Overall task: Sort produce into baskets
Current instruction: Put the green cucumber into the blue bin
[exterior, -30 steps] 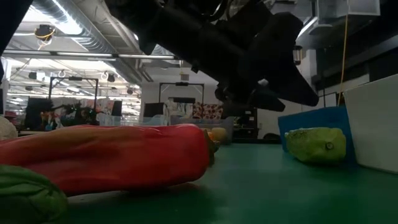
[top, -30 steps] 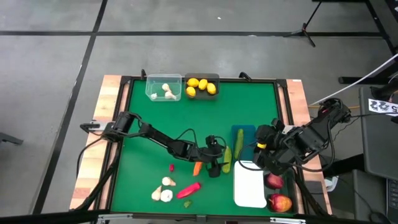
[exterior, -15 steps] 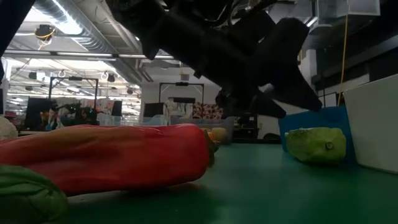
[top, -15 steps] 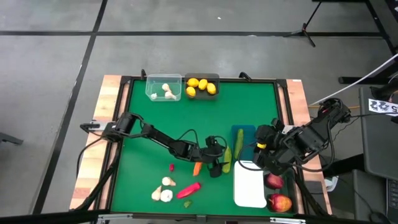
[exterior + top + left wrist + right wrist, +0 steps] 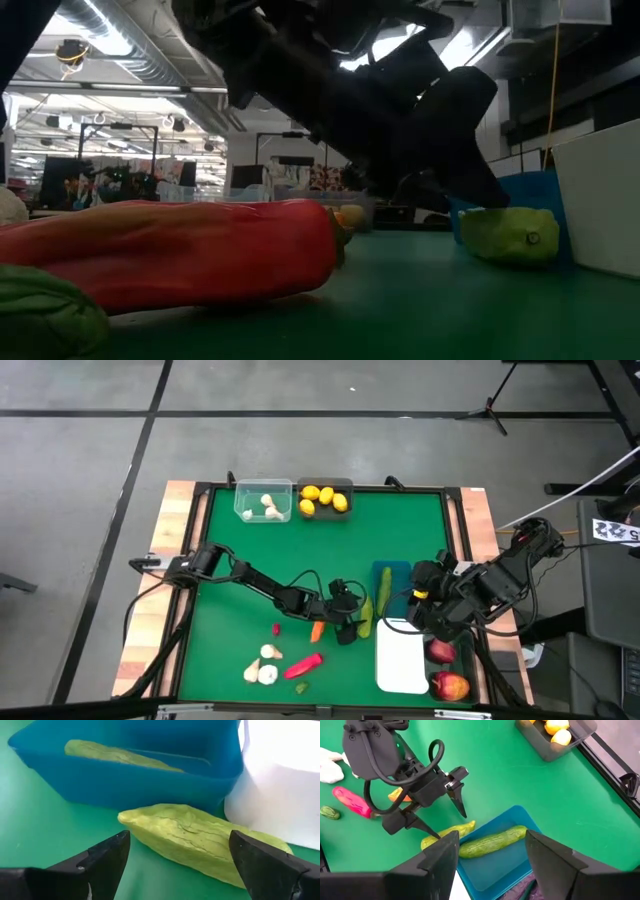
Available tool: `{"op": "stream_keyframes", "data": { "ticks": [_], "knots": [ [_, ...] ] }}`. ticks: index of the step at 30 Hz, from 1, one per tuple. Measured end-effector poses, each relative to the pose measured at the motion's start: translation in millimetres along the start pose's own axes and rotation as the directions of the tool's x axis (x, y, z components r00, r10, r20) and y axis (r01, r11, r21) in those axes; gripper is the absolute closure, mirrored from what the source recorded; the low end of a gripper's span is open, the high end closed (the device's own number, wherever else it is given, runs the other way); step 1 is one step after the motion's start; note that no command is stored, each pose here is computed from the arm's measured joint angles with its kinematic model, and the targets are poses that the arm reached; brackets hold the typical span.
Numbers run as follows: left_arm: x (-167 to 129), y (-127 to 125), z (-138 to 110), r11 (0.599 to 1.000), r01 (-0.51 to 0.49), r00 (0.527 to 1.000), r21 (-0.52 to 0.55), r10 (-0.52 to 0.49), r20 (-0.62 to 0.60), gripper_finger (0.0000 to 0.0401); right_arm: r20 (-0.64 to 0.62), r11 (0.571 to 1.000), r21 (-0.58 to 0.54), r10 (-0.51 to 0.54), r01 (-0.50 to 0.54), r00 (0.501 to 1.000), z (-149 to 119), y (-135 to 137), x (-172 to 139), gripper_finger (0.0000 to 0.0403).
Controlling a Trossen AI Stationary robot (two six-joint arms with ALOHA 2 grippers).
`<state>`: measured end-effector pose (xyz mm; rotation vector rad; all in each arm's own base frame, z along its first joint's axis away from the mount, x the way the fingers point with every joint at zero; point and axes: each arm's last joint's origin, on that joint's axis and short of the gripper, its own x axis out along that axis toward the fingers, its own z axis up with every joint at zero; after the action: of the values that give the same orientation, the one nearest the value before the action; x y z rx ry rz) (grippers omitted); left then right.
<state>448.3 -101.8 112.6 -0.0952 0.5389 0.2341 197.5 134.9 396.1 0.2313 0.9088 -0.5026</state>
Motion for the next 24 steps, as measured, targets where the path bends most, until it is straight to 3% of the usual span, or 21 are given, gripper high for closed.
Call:
{"op": "stream_keyframes", "data": {
  "ticks": [6, 9, 11, 15, 17, 20, 22, 24],
  "knots": [
    [-11, 7, -8, 0.996, -0.093, 0.979, -0.017, 0.088, -0.181, 0.0066, 0.0, 1.0, 0.0, 0.0, 0.0, 1.0, 0, 0, 0, 0.0173],
    [-25, 17, -13, 0.979, -0.202, 0.931, 0.001, 0.193, -0.311, 0.0066, 0.0, 1.0, 0.0, 0.0, 0.0, 1.0, 0, 0, 0, 0.0173],
    [-46, 27, -12, 0.949, -0.306, 0.869, 0.078, 0.312, -0.385, 0.0066, -0.001, 1.0, -0.001, 0.0, 0.0, 1.0, 0, 0, 0, 0.0173],
    [-76, 36, 8, 0.907, -0.406, 0.834, 0.11, 0.417, -0.361, 0.0066, -0.007, 1.0, -0.001, 0.003, -0.003, 1.0, 0, 0, 0, 0.0173],
    [-90, 33, 26, 0.923, -0.371, 0.873, 0.099, 0.384, -0.303, 0.0066, -0.007, 1.0, -0.002, 0.001, -0.001, 1.0, 0, 1, 1, 0.0173],
    [-98, 24, 40, 0.939, -0.277, 0.921, 0.203, 0.32, -0.224, 0.0066, -0.009, 1.0, -0.004, 0.0, 0.0, 1.0, -1, 2, 1, 0.0173],
    [-100, 17, 51, 0.954, -0.157, 0.962, 0.256, 0.207, -0.18, 0.0066, -0.01, 1.0, -0.004, 0.0, 0.0, 1.0, -1, 2, 2, 0.0173],
    [-98, 11, 63, 0.961, 0.049, 0.989, 0.271, -0.01, -0.144, 0.0066, -0.011, 1.0, -0.004, 0.0, 0.0, 1.0, -1, 2, 2, 0.0173]
  ]
}}
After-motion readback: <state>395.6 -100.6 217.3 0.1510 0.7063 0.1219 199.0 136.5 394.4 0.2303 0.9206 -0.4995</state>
